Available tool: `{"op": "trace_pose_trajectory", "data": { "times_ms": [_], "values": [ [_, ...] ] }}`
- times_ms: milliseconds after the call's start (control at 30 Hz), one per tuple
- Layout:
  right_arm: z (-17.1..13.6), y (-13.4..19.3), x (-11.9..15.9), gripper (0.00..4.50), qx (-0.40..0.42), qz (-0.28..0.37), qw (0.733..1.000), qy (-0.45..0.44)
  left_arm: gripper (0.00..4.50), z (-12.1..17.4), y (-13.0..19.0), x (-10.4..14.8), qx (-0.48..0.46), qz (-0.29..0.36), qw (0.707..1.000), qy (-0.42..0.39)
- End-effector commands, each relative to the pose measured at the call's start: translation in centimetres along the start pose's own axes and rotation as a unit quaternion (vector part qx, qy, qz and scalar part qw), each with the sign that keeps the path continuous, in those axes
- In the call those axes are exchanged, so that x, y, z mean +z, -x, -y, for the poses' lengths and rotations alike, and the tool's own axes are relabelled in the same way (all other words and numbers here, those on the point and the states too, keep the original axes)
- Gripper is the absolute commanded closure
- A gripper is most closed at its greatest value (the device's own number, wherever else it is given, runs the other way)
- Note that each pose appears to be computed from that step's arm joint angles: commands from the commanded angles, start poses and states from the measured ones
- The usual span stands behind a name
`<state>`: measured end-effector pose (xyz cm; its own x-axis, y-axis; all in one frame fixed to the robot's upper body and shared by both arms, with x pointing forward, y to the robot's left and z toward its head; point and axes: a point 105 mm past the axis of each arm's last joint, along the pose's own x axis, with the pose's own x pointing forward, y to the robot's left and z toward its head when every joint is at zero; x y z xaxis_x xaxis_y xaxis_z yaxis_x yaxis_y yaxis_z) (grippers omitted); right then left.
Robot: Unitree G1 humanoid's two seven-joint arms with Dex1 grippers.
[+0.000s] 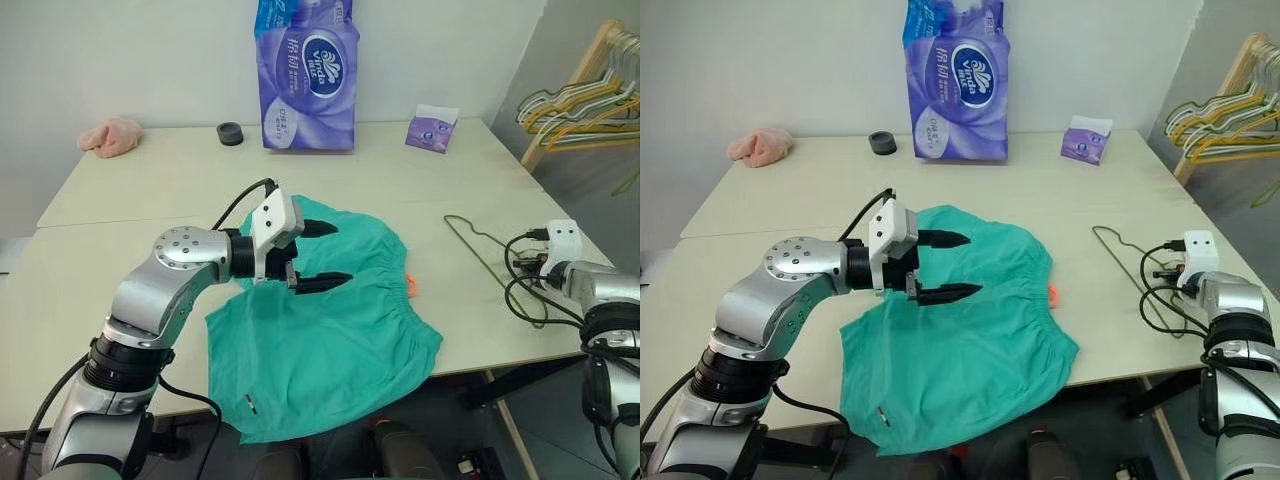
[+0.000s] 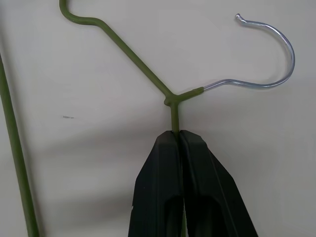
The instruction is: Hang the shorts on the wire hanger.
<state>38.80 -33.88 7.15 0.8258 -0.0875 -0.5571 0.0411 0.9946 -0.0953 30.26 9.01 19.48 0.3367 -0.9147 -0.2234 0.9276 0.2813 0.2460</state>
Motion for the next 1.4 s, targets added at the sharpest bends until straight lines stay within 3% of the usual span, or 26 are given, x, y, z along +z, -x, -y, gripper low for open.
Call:
{"op": "trace_pose_trajectory", "data": {
  "times_ms": [33,167,267,367,633,733,833,1033,1167,1333,1400],
  "values": [
    [-0.9,0.1,1.8,4.47,0.006,0.039,0.999,0.031,0.0,-1.6,0.9,0.5,0.038,0.017,0.999,0.015],
    [-3.4,2.2,7.2,4.47,0.043,0.15,0.98,0.123,0.0,-3.9,2.3,-0.1,0.09,0.016,0.995,0.033],
    [-6.3,4.9,11.0,4.47,0.072,0.238,0.949,0.196,0.0,-6.4,3.8,-0.2,0.141,0.022,0.989,0.049],
    [-9.4,7.1,12.7,4.47,0.112,0.291,0.915,0.255,0.0,-7.7,4.6,-0.1,0.161,0.031,0.984,0.075],
    [-17.7,12.4,13.1,4.47,0.229,0.381,0.792,0.419,0.0,-7.6,5.2,-0.6,0.124,0.016,0.986,0.11],
    [-19.1,13.2,12.9,4.47,0.245,0.392,0.767,0.446,0.0,-7.1,5.2,-0.8,0.102,0.004,0.988,0.112],
    [-21.3,14.6,12.6,4.47,0.26,0.417,0.709,0.505,0.0,-5.6,5.0,-1.6,0.053,-0.024,0.991,0.117],
    [-23.6,15.8,12.2,4.47,0.284,0.445,0.643,0.555,0.0,-4.4,4.3,-3.0,0.022,-0.053,0.992,0.114],
    [-24.4,16.1,12.4,4.47,0.289,0.457,0.617,0.573,0.0,-2.1,4.1,-3.9,-0.037,-0.079,0.989,0.123],
    [-25.3,17.5,13.4,4.47,0.295,0.487,0.594,0.568,0.0,-2.0,3.9,-5.0,-0.03,-0.093,0.986,0.132],
    [-25.4,17.8,13.5,4.5,0.298,0.491,0.594,0.563,0.39,-2.0,3.9,-5.3,-0.028,-0.095,0.986,0.133]
  ]
}}
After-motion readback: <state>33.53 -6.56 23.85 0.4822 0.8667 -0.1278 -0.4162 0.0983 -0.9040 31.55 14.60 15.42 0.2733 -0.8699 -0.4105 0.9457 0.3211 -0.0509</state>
